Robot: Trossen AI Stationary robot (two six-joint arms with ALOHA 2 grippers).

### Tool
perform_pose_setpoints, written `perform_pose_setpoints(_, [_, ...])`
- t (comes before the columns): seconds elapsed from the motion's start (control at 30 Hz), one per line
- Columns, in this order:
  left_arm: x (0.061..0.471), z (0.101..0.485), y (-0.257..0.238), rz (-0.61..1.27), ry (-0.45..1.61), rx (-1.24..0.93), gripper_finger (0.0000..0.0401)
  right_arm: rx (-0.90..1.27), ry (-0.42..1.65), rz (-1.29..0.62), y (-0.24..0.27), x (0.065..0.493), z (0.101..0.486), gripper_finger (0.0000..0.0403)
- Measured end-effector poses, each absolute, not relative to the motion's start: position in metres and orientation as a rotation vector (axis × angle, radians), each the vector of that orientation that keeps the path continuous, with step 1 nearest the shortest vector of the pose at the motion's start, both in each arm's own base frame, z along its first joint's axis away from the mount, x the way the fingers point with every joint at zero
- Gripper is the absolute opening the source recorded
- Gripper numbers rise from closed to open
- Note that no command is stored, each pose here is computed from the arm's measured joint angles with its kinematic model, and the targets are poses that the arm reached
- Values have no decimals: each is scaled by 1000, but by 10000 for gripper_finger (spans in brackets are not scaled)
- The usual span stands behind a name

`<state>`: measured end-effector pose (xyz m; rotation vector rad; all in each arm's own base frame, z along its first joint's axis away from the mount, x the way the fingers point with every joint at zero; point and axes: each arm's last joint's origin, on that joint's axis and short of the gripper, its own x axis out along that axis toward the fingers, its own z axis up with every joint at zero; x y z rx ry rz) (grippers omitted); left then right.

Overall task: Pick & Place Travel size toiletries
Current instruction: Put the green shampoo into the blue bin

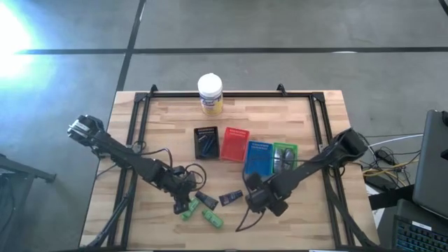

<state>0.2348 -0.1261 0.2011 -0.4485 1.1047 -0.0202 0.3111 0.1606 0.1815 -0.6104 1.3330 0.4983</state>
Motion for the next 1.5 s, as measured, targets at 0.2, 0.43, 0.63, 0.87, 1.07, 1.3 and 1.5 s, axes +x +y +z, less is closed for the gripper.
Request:
perform_pose_setpoints(0.2, [236, 202, -126, 10, 1078, -471, 216, -685, 1368, 532, 160, 314, 166, 324])
perform_pose_setpoints(0.43, [240, 203, -122, 54, 1010, -392, 216, -667, 1395, 508, 159, 317, 157, 314])
perform_pose_setpoints(0.63, [243, 204, -116, 110, 981, -428, 216, -629, 1368, 483, 160, 320, 158, 303])
perform_pose_setpoints(0.87, [243, 204, -117, 116, 977, -445, 216, -627, 1365, 485, 161, 320, 158, 298])
perform_pose_setpoints(1.07, [244, 204, -116, 143, 956, -426, 216, -647, 1360, 518, 160, 321, 158, 315])
perform_pose_setpoints(1.3, [244, 204, -115, 168, 950, -463, 216, -641, 1367, 510, 157, 321, 157, 331])
perform_pose_setpoints(1.5, [245, 205, -116, 165, 937, -477, 216, -633, 1366, 532, 157, 321, 158, 336])
